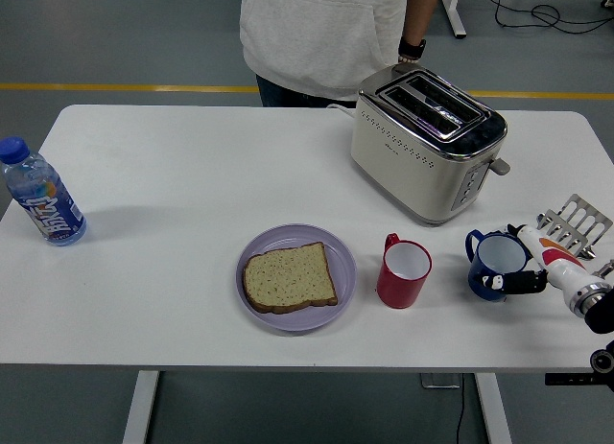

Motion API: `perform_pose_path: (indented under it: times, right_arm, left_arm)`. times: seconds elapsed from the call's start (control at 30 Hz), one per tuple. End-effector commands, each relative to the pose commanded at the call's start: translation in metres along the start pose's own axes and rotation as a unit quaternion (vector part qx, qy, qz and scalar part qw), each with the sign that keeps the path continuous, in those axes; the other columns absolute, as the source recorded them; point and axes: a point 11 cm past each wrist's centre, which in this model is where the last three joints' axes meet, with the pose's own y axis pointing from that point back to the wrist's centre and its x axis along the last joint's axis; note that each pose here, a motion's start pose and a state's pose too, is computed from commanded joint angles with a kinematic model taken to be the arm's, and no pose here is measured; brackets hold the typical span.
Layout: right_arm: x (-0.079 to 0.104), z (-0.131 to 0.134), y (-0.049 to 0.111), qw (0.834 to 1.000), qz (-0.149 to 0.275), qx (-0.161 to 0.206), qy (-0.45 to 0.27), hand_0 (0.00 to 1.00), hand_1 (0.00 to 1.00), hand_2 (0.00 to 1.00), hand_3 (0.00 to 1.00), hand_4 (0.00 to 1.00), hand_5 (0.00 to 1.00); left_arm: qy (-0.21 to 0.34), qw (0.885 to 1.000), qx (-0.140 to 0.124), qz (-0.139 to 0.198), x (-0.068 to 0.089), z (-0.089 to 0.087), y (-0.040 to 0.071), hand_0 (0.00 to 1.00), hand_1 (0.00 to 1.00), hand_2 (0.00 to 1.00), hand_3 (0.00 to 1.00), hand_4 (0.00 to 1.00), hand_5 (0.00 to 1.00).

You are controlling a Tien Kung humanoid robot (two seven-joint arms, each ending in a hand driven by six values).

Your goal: Pick up the cup,pour liquid into bread,place the cup on the desk

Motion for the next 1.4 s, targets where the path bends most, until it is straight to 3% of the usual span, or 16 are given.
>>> perform_pose_path:
  times: [1.4]
  right_arm:
    - [-0.004,-0.0009,-0.0025,1.0,-0.01,0.0,0.003,0.472,0.456,0.566,0.574,0.677,0.07]
  left_arm:
    - [0.004,1.0,-0.006,-0.002,-0.0023,0.0058,0.0004,0.695,0.709,0.711,0.567,0.251,0.998]
